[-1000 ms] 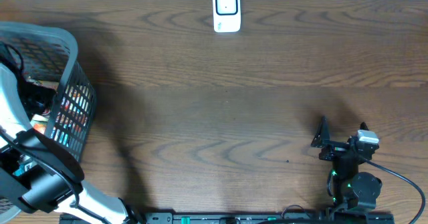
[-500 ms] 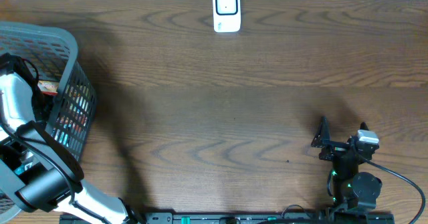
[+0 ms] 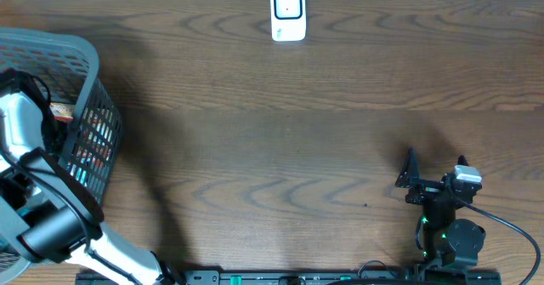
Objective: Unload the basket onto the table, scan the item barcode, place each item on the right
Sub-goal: 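Reach the left gripper into the basket and grasp the orange snack box, then carry the orange box with the left gripper and place it mid-table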
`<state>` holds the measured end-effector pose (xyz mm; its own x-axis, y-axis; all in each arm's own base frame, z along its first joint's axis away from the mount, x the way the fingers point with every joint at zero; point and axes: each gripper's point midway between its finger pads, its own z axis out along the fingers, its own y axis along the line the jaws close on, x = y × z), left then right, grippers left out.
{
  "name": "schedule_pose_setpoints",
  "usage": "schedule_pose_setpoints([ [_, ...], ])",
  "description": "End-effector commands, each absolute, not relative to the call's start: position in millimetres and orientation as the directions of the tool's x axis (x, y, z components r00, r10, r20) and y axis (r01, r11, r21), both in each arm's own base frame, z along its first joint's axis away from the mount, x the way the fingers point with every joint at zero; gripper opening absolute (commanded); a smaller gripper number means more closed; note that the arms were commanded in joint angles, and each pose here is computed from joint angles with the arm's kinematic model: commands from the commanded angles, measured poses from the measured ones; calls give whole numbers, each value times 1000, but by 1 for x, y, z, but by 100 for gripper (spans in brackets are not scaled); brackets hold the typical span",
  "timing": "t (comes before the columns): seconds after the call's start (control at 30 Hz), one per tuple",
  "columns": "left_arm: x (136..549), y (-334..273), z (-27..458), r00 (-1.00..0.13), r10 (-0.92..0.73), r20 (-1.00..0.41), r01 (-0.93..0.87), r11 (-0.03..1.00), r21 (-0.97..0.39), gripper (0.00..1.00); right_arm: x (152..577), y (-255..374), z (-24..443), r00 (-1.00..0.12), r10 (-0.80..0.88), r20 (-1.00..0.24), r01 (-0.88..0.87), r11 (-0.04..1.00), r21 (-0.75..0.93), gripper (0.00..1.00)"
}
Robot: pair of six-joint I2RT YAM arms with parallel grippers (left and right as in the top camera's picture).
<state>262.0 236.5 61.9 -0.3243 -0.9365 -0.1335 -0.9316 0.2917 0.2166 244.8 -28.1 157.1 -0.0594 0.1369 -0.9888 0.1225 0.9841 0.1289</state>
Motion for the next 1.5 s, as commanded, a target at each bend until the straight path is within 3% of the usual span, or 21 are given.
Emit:
schedule_pose_setpoints([
  [0.0, 254, 239, 46, -353, -930, -98, -907, 315, 279, 63, 245, -27, 156, -60, 145, -988, 117, 984, 137, 99],
  [0.07, 252, 237, 37, -355, -932, -70, -899, 320, 298, 58, 245, -27, 156, -60, 145, -988, 117, 984, 137, 99],
  [0.2, 250, 236, 35, -357, -933, -55, -895, 324, 308, 20, 245, -27, 156, -60, 145, -988, 117, 984, 137, 99],
  [0.33, 254, 239, 51, -369, -926, -77, -896, 332, 295, 19, 245, -27, 156, -60, 145, -988, 117, 984, 137, 99],
  [0.7, 264, 249, 153, -349, -896, -273, -934, 311, 174, 19, 245, -27, 156, -60, 145, -988, 117, 984, 137, 99],
  [1.03, 258, 245, 184, -328, -881, -341, -945, 304, 124, 12, 245, -27, 156, -60, 145, -988, 117, 984, 137, 99],
  [1.07, 257, 244, 185, -329, -882, -338, -944, 304, 126, 8, 245, -27, 156, -60, 145, -988, 117, 984, 137, 99],
  [1.23, 252, 240, 197, -322, -877, -357, -947, 302, 110, 7, 245, -27, 156, -60, 145, -988, 117, 984, 137, 99],
  [1.47, 242, 216, 284, -236, -787, -571, -937, 340, -81, 7, 245, -27, 156, -60, 145, -988, 117, 984, 137, 99],
])
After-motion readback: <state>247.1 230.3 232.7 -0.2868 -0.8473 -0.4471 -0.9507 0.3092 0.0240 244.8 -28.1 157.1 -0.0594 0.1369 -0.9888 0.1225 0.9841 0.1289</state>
